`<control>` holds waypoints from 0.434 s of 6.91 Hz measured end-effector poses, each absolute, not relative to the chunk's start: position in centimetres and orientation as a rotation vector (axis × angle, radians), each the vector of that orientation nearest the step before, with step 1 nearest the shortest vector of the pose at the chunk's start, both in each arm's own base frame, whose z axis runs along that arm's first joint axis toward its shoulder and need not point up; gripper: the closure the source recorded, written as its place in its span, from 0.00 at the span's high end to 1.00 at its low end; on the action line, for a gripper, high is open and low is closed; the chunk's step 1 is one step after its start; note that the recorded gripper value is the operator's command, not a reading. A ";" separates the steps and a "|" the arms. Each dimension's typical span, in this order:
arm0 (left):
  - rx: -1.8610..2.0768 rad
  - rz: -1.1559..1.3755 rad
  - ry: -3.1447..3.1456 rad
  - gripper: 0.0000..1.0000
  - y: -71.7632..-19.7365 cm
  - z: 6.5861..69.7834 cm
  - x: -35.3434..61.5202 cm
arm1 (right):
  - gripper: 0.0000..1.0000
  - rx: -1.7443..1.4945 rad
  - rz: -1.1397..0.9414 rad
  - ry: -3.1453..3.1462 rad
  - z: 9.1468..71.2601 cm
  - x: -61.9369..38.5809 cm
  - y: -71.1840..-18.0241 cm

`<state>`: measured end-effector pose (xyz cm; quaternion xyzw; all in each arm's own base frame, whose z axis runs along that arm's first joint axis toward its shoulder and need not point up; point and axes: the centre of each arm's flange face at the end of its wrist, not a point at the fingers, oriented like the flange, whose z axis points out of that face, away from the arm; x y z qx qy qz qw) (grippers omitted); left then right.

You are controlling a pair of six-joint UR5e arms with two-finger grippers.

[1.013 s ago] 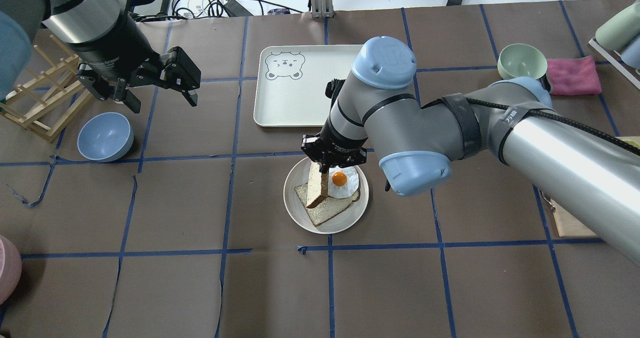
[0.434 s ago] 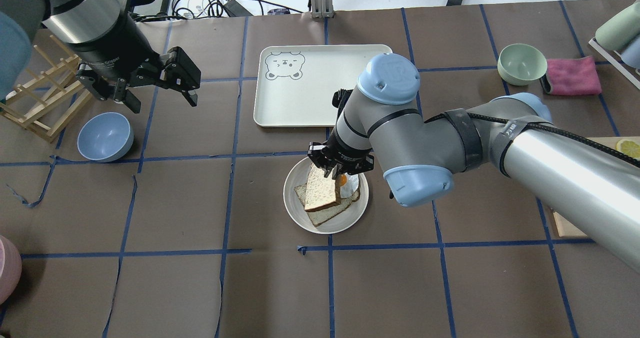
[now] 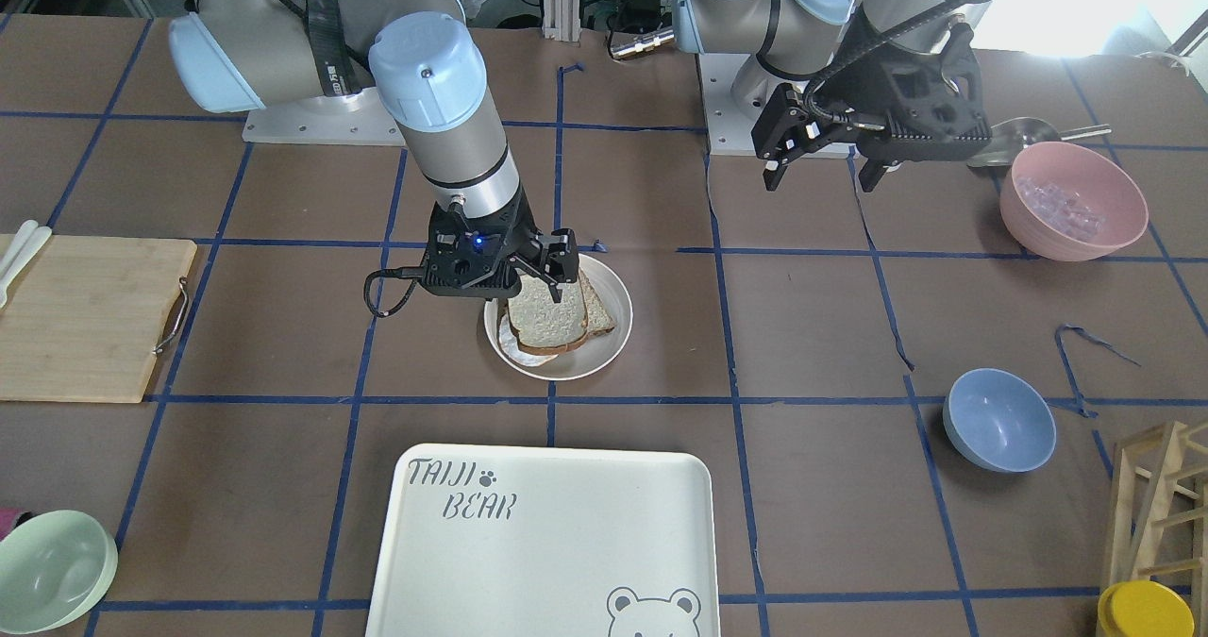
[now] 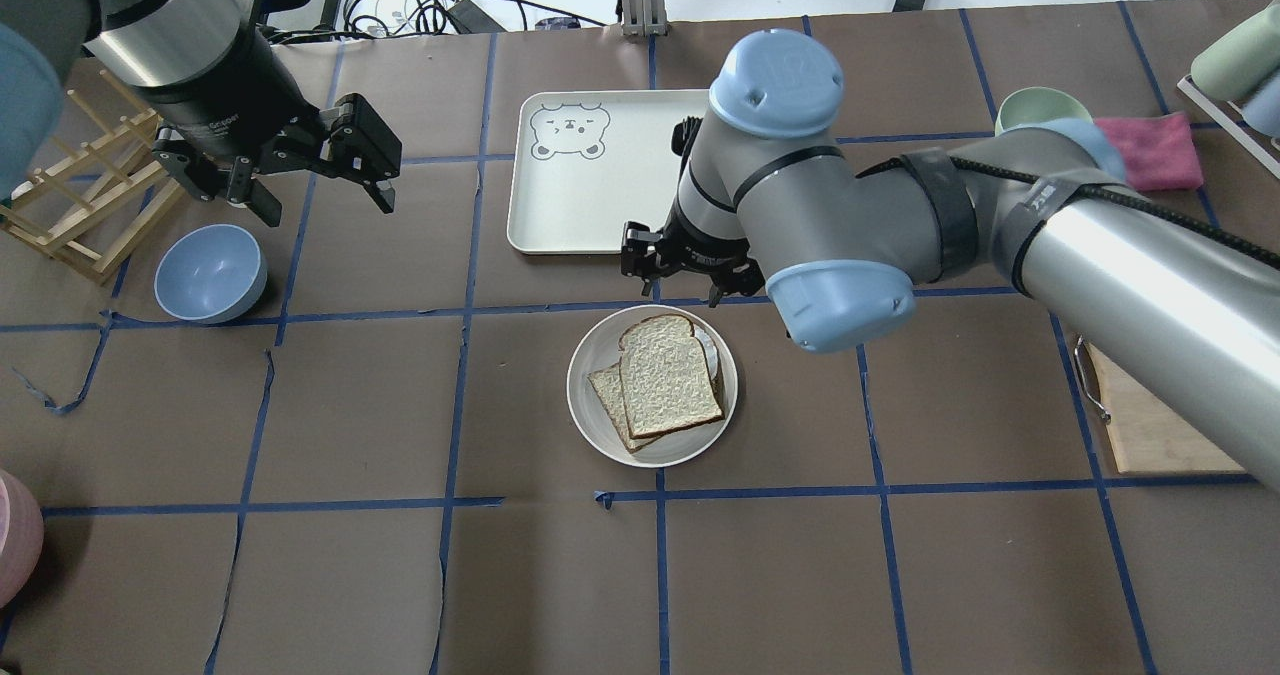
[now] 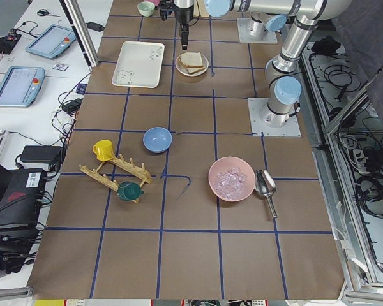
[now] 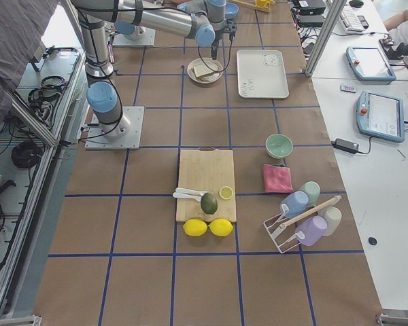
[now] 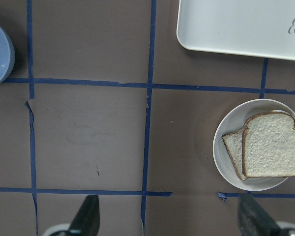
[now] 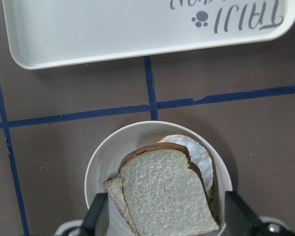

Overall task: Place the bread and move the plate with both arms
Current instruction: 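Raise the right gripper away while the left gripper reaches toward the plate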

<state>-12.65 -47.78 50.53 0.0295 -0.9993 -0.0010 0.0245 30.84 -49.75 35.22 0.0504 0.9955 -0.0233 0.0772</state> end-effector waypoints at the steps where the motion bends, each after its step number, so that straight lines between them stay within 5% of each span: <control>1: 0.091 -0.003 -3.090 1.00 -47.8 50.5 -12.7 | 1.00 0.082 -0.079 3.043 38.3 30.2 -51.6; 3: 0.091 0.000 -3.084 1.00 -47.8 50.5 -12.7 | 1.00 -0.050 -0.067 3.117 43.0 26.0 -54.4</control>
